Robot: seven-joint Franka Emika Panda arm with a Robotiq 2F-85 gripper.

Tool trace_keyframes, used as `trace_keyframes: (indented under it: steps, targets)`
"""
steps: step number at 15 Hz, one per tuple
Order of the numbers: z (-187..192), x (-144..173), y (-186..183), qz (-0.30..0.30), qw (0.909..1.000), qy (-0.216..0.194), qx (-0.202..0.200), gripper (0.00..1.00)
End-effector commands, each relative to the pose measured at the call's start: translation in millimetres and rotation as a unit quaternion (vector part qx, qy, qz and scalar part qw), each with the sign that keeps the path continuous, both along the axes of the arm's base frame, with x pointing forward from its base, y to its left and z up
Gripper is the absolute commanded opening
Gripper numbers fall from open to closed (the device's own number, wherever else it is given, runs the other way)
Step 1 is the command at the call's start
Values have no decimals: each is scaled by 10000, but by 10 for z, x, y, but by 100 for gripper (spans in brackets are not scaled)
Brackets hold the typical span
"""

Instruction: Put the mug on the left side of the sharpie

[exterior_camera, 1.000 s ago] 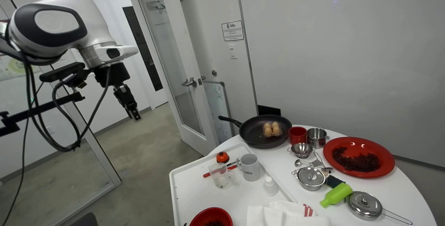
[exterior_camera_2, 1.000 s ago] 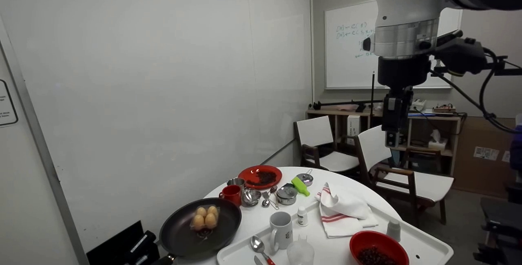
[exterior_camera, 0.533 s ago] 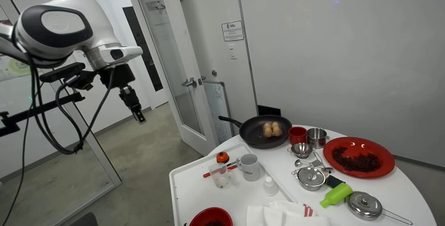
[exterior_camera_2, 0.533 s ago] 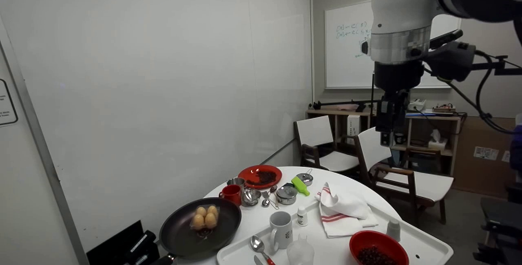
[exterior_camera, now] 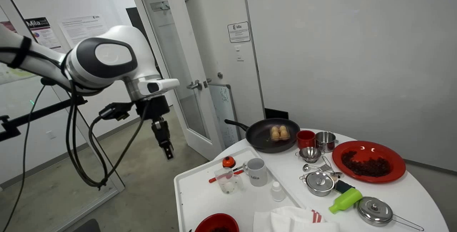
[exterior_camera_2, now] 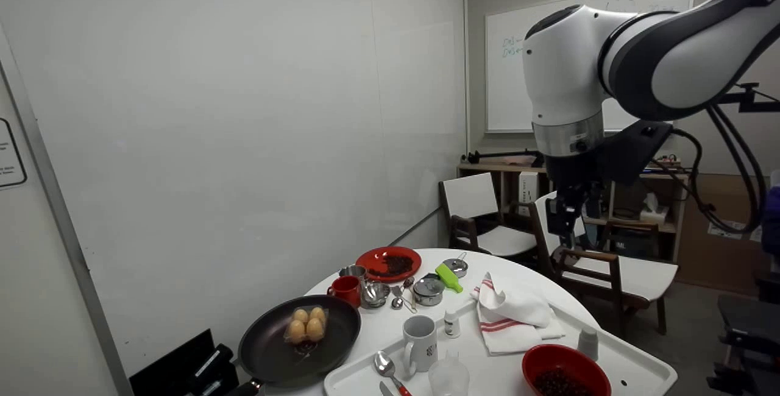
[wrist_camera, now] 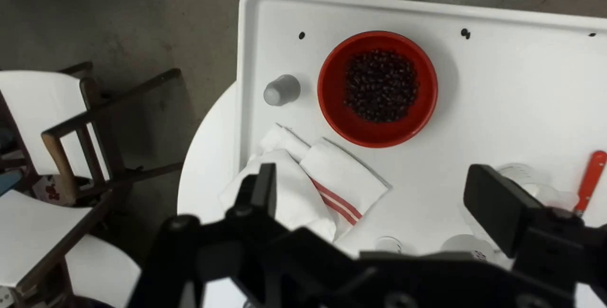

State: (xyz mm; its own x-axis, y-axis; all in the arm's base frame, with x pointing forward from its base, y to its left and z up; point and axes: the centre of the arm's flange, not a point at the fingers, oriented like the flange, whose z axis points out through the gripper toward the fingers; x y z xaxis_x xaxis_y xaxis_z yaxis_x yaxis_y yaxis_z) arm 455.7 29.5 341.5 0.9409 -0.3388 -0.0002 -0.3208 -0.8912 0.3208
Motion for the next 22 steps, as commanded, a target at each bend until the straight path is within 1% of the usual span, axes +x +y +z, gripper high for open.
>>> trace_keyframes:
  steps: [1,3,6,8,10,13,15,17,18,20,22]
  targets:
    - [-245,-70,-434,-555,9984,77,39,100]
    - [-337,-195,-647,-726,9972,135,105,100]
    - [-465,-348,-837,-881,9957,197,204,100]
    - [-567,-412,-889,-843,9953,219,433,100]
    - [-644,-422,-879,-505,9962,174,693,100]
    - [-700,-351,-866,258,9944,-39,1020,100]
    - [-669,-289,-885,790,9905,-141,1118,100]
    - [-617,-263,-920,1338,9836,-186,1197,100]
    - [-634,-281,-855,894,9906,-137,1023,100]
    - [-624,-271,-881,1164,9872,-143,1079,100]
    - [-621,-269,-889,1237,9863,-140,1085,100]
